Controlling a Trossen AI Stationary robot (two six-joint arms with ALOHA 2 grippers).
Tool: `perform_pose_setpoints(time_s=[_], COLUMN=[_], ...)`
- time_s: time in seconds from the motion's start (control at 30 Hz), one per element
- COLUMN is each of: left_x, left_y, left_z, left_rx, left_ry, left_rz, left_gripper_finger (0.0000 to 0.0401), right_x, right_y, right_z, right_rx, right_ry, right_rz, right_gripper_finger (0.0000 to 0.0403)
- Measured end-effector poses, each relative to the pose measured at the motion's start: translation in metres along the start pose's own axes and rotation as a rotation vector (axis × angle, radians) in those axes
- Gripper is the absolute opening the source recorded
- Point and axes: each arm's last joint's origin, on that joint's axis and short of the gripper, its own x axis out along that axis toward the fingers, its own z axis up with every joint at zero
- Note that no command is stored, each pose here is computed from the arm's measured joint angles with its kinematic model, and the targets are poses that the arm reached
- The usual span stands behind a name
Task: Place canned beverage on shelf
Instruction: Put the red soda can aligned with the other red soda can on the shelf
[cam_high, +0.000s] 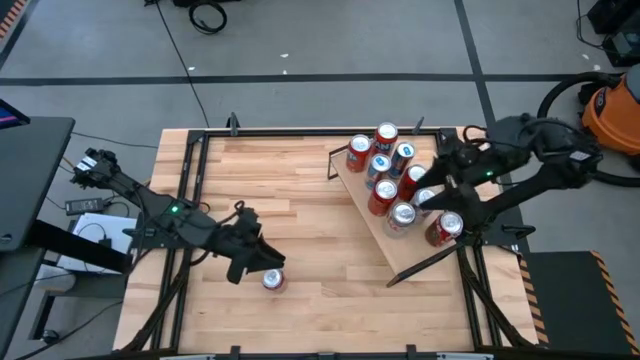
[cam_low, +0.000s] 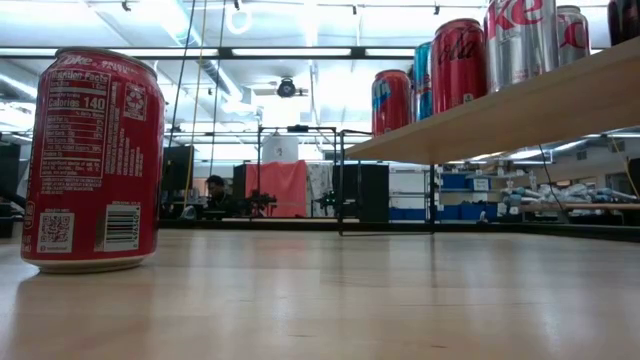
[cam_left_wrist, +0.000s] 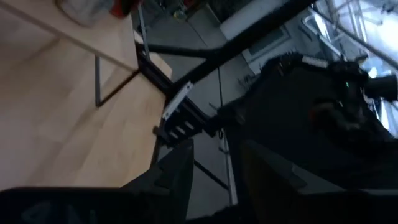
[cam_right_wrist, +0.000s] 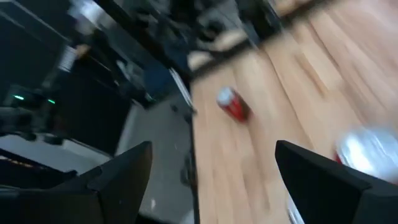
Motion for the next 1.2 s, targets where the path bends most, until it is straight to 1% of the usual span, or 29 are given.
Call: perform_pose_setpoints(time_s=[0.1,0.2,0.37,0.5,0.57,0.63,0.7,0.8,0.83,0.9,1.0,1.1,1.2], left_x=[-0.001,-0.001,0.0,0.0,-0.002,-0.007,-0.011,-0.013,-0.014,-0.013,-0.005,0.004,0.013], left_y=[-0.002,-0.002,-0.002,-0.001,-0.008,-0.019,-0.027,-0.03,-0.031,-0.029,-0.022,-0.015,-0.006], left_z=[-0.002,-0.002,0.0,0.001,0.006,0.013,0.017,0.017,0.017,0.013,0.001,-0.014,-0.029], left_rx=[-0.052,-0.1,-0.101,-0.092,-0.045,0.022,0.101,0.203,0.224,0.259,0.295,0.33,0.358], left_ry=[-0.014,-0.014,-0.029,-0.033,-0.044,-0.068,-0.064,0.01,0.038,0.105,0.221,0.33,0.45], left_rz=[-0.001,-0.006,0.002,0.009,0.015,0.03,0.101,0.273,0.311,0.379,0.441,0.489,0.544], left_gripper_finger=[0.0144,0.0144,0.0144,0.0144,0.0144,0.0142,0.0139,0.0132,0.0131,0.0131,0.0135,0.0155,0.0197], right_x=[0.011,0.027,0.064,0.093,0.106,0.119,0.131,0.146,0.151,0.158,0.164,0.168,0.17], right_y=[0.006,0.01,0.013,0.012,0.011,0.01,0.01,0.008,0.008,0.007,0.006,0.006,0.006], right_z=[0.01,0.017,0.026,0.031,0.032,0.033,0.034,0.035,0.035,0.035,0.037,0.037,0.038], right_rx=[-0.063,-0.113,-0.2,-0.261,-0.274,-0.28,-0.283,-0.295,-0.297,-0.302,-0.305,-0.306,-0.312], right_ry=[-0.061,-0.084,-0.077,-0.067,-0.055,-0.048,-0.046,-0.043,-0.04,-0.042,-0.059,-0.07,-0.084], right_rz=[0.046,0.06,0.049,0.013,0.005,0.001,-0.001,-0.006,-0.008,-0.01,-0.028,-0.044,-0.045], right_gripper_finger=[0.0348,0.0348,0.0348,0.0348,0.0348,0.0348,0.0348,0.0348,0.0348,0.0348,0.0348,0.0348,0.0348])
